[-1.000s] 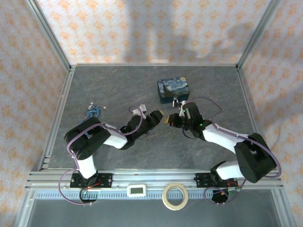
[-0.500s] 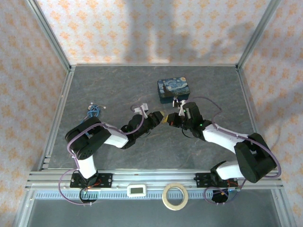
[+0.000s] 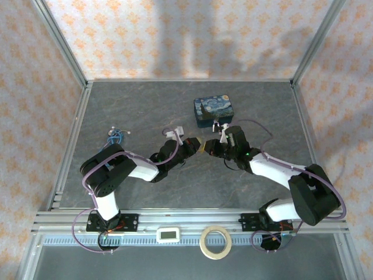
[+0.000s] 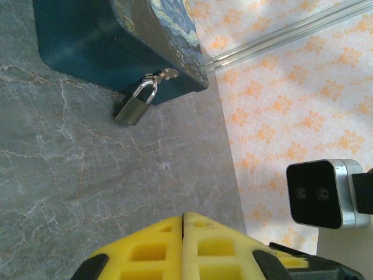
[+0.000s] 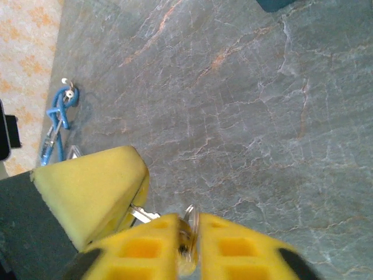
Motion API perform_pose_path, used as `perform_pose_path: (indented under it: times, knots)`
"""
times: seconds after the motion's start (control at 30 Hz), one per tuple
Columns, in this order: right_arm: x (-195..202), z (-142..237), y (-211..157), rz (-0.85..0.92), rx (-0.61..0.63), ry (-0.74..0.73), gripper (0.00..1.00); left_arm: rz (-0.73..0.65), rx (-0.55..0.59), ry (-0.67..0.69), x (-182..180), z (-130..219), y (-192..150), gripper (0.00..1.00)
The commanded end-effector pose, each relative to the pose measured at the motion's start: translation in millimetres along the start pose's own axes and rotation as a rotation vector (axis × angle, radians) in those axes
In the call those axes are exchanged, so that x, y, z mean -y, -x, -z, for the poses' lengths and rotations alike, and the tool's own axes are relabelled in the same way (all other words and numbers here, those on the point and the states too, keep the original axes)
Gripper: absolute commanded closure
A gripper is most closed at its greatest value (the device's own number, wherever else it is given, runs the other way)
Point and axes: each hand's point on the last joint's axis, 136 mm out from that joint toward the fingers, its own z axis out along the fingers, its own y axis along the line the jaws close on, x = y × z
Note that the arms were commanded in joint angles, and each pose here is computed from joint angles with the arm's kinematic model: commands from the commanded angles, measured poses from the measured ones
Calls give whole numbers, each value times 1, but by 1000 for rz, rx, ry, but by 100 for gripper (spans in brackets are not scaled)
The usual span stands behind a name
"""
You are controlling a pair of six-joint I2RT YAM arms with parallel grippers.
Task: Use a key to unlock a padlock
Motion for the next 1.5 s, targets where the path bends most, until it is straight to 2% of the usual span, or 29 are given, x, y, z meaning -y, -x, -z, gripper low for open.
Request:
perform_pose_path:
  times: [0.0, 0.07, 0.17, 0.33, 0.4, 0.5, 0.6, 0.67, 0.83, 0.97, 1.27, 1.47]
  knots:
    - [-6, 11, 27, 43, 81, -40, 54, -42, 70, 22, 0, 8, 24, 100]
    - [5, 20, 45, 74, 128, -114, 41, -77, 108, 45, -5, 17, 41, 100]
    - [19, 33, 80, 118, 207, -198, 26, -163, 139, 63, -5, 28, 62, 100]
    - [48, 46, 150, 182, 308, -316, 10, -345, 157, 77, 10, 40, 81, 100]
    - [60, 46, 179, 180, 331, -329, 6, -403, 152, 81, 17, 42, 84, 100]
    - [77, 30, 211, 227, 300, -348, 1, -450, 146, 87, 23, 46, 87, 100]
    - [100, 9, 234, 250, 240, -370, 0, -490, 137, 81, 27, 51, 86, 100]
    - [109, -4, 245, 261, 205, -330, 0, -499, 135, 86, 25, 55, 85, 100]
    - [107, -41, 240, 287, 74, -146, 9, -489, 138, 84, 21, 64, 83, 100]
    - [100, -56, 226, 291, 23, -57, 14, -477, 140, 81, 19, 68, 81, 100]
    - [74, -96, 167, 311, -98, 2, 27, -463, 152, 90, 16, 67, 83, 100]
    - [43, -120, 136, 295, -128, 56, 28, -463, 181, 88, 19, 72, 88, 100]
